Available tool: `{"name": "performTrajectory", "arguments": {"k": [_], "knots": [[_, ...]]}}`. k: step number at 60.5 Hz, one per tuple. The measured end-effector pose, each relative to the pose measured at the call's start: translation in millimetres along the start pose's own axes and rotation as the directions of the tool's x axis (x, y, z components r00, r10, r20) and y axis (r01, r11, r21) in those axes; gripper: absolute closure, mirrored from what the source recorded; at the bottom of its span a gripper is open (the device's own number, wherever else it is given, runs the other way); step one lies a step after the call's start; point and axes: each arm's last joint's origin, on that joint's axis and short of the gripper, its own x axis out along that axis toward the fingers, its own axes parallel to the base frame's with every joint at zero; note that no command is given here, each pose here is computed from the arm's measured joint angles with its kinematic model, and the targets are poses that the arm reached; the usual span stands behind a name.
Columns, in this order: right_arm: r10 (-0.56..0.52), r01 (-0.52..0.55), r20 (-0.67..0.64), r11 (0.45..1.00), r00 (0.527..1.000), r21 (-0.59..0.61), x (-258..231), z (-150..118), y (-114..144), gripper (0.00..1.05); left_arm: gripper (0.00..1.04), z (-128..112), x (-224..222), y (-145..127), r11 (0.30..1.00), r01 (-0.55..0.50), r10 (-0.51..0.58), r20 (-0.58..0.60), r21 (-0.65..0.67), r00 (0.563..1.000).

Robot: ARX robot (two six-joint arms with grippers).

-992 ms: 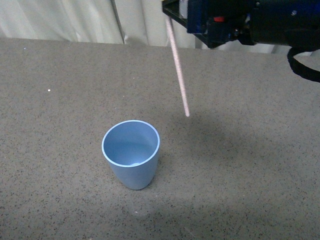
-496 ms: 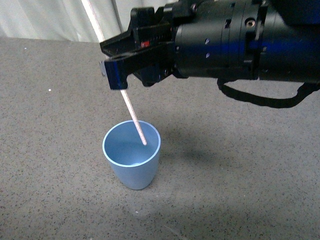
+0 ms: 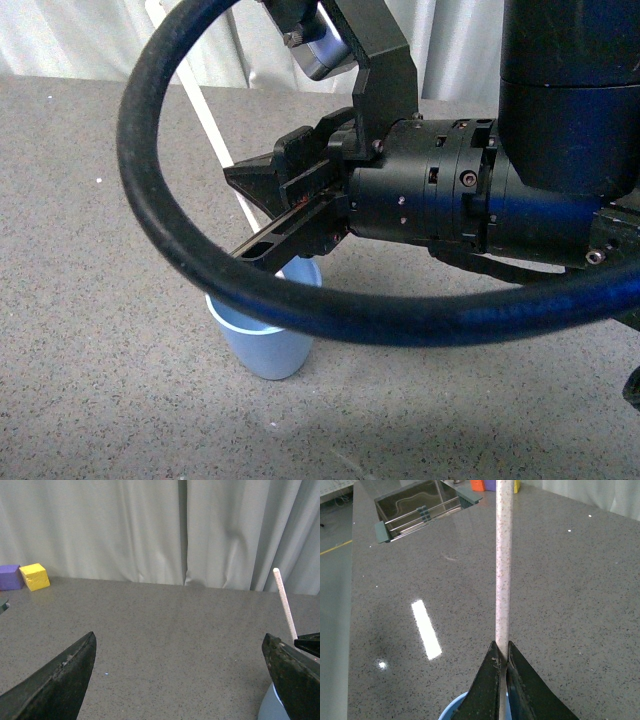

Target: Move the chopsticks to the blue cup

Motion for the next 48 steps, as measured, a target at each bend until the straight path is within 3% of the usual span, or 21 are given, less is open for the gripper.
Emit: {"name": "performTrajectory", "arguments": {"k": [10,34,41,48], "knots": [[-0.009,0.009,0.000,1.000,1.000,-0.009,-1,-2,1,1.02,0.07,0,0,0,1.000,0.000,0.000,0.000,0.000,1.000],[-0.036,0.036,0.022,0.999,0.999,-0.003,-25,5,5,0.36,0.07,0,0,0,1.000,0.000,0.000,0.000,0.000,1.000],[-0.192,0.191,0.016,0.981,0.981,0.041,-51,13,1,0.08,0.07,0,0,0,1.000,0.000,0.000,0.000,0.000,1.000],[-0.346,0.346,-0.007,0.935,0.938,0.078,-73,18,-5,0.10,0.07,0,0,0,1.000,0.000,0.000,0.000,0.000,1.000]]}}
